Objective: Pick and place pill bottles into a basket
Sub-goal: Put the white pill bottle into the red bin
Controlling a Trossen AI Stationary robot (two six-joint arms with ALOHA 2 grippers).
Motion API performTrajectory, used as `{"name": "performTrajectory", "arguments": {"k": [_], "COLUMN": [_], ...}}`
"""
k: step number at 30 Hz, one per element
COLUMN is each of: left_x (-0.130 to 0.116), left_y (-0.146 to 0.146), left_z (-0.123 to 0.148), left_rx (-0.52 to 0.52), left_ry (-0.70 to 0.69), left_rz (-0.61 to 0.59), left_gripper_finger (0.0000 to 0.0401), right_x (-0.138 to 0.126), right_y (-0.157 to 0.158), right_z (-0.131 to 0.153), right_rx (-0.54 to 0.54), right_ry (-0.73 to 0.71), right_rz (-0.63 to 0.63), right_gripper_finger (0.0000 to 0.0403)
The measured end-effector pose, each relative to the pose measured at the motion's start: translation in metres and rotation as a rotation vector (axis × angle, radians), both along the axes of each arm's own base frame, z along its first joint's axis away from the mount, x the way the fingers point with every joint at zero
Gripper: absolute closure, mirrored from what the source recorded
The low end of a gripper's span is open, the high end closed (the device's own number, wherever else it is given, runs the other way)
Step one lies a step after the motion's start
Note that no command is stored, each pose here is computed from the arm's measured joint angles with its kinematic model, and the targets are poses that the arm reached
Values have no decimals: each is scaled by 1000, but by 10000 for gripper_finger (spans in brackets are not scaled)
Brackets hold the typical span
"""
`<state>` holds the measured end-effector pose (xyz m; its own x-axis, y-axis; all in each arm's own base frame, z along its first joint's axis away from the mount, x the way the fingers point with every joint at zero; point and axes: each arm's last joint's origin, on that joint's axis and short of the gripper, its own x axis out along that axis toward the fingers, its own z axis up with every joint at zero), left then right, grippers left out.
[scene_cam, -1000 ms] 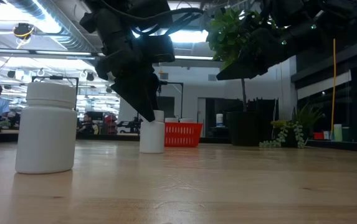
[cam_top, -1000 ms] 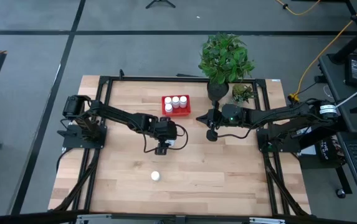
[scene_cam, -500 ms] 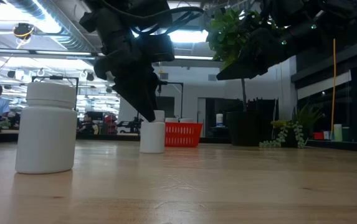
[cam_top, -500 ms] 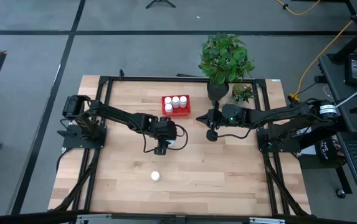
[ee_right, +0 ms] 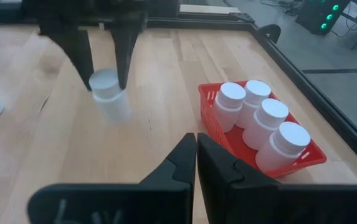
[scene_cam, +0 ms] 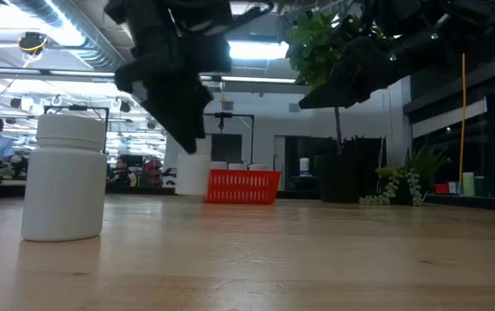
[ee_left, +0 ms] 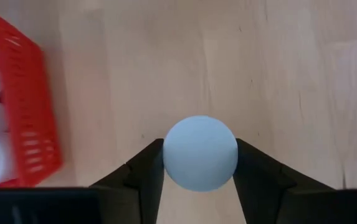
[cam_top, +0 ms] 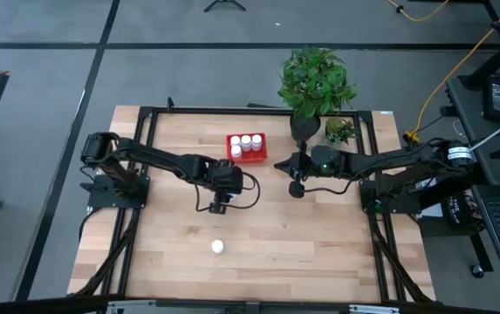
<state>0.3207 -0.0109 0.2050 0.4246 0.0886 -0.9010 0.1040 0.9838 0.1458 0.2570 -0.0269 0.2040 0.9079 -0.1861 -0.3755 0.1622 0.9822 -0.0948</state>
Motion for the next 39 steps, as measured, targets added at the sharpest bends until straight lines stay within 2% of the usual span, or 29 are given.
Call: {"name": "performTrajectory", "arguments": {"k": [11, 15, 22, 27, 34, 39], "left_x": [-15, -13, -9, -4, 7, 5], "left_y": [27, 43, 68, 78, 86, 97], "left_z": [38, 40, 46, 45, 45, 46], "left_rx": [-11, -33, 39, 57, 119, 125], "left_ry": [-122, -162, -254, -295, -383, -393], "left_rz": [15, -4, -14, 1, -59, -21], "left_gripper_finger": [243, 245, 245, 245, 244, 245], "right_x": [0, 0, 0, 0, 1, 2], "right_y": [0, 0, 0, 0, 0, 0], "right_z": [0, 0, 0, 0, 3, 4], "right_rx": [1, 0, 0, -16, -24, -38], "right_ry": [-1, -1, 0, 2, -31, -37], "right_rz": [10, 10, 10, 16, 18, 22], "right_gripper_finger": [383, 383, 383, 383, 383, 383]}}
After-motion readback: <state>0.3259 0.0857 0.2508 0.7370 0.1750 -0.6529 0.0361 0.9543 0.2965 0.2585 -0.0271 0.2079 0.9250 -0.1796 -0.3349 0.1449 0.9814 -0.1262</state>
